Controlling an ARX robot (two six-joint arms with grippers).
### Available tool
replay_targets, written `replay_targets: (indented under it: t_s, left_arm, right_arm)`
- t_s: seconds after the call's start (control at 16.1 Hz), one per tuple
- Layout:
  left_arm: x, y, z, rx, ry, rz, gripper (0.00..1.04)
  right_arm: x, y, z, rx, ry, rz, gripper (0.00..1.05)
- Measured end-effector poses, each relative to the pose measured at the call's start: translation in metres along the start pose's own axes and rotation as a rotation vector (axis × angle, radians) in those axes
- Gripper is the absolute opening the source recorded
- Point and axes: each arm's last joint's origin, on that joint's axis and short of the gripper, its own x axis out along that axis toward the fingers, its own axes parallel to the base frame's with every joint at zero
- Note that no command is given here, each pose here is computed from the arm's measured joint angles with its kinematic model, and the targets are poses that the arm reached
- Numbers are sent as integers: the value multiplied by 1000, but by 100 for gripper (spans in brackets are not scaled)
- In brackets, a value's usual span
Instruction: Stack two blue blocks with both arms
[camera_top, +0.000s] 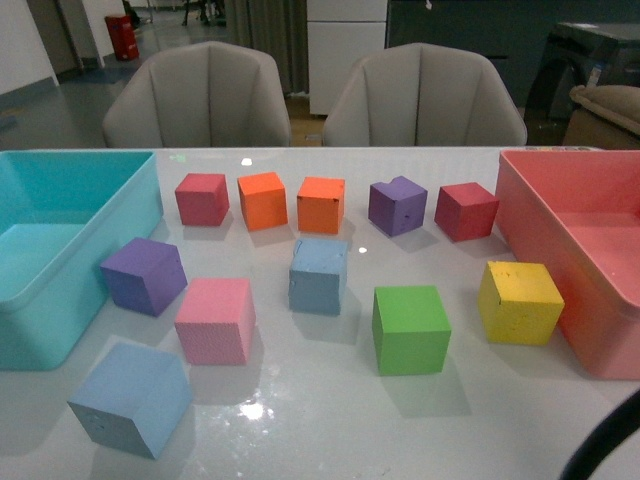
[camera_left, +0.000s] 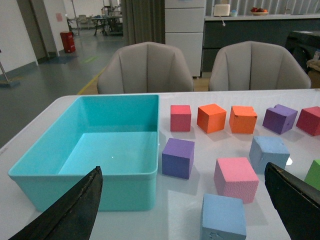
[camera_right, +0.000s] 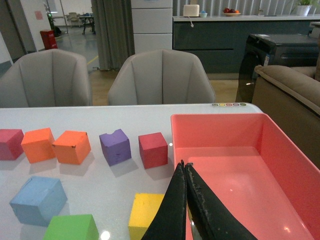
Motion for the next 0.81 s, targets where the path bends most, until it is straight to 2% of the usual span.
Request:
replay_targets:
  t_s: [0.37, 0.5, 0.81]
  left_arm:
    - [0, 0, 0, 0, 0, 0, 98]
    - [0, 0, 0, 0, 0, 0, 98]
    - [0, 0, 0, 0, 0, 0, 98]
  right_arm:
    - [-43, -24, -14, 1, -11, 7, 2]
    - [-54, -33, -29, -3, 45, 22, 2]
    - [-71, -38, -20, -1, 6, 7, 2]
